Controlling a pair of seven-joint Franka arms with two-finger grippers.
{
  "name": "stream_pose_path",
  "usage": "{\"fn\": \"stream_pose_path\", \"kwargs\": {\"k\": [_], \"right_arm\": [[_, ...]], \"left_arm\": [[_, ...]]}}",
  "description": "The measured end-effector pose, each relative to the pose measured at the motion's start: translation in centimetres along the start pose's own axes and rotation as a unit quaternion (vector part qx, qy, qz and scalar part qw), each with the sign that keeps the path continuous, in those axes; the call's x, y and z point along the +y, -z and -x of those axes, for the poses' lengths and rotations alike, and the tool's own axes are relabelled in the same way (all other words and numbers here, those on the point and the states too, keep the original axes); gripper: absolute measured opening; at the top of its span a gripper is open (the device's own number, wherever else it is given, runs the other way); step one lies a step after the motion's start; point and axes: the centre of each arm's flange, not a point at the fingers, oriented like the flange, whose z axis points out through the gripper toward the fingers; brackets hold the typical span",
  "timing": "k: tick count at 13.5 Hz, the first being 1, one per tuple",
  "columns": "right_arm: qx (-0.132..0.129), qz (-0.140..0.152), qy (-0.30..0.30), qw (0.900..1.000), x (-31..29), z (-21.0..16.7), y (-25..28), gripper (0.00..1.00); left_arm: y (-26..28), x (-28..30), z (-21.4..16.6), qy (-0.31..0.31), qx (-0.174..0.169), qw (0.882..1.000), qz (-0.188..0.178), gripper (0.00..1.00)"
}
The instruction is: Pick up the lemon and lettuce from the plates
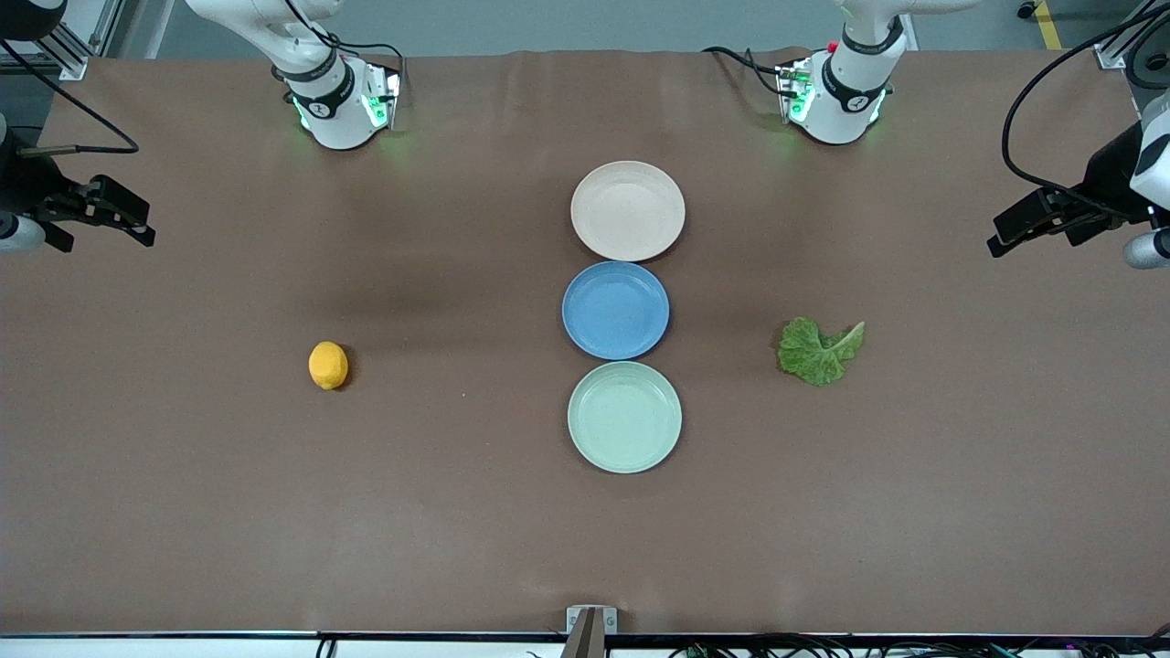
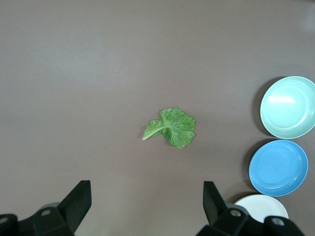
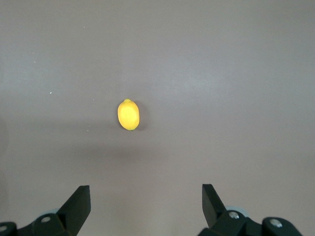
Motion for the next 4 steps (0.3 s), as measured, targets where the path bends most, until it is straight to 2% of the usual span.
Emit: {"fn": "stream_pose_path", "kwargs": {"k": [4], "right_arm": [[0.000,0.000,-0.002,1.000,0.21,-0.43,-0.07,1.00]], "left_arm": [[0.00,0.00,0.00,0.000,0.000,1.000,0.000,1.00]]}}
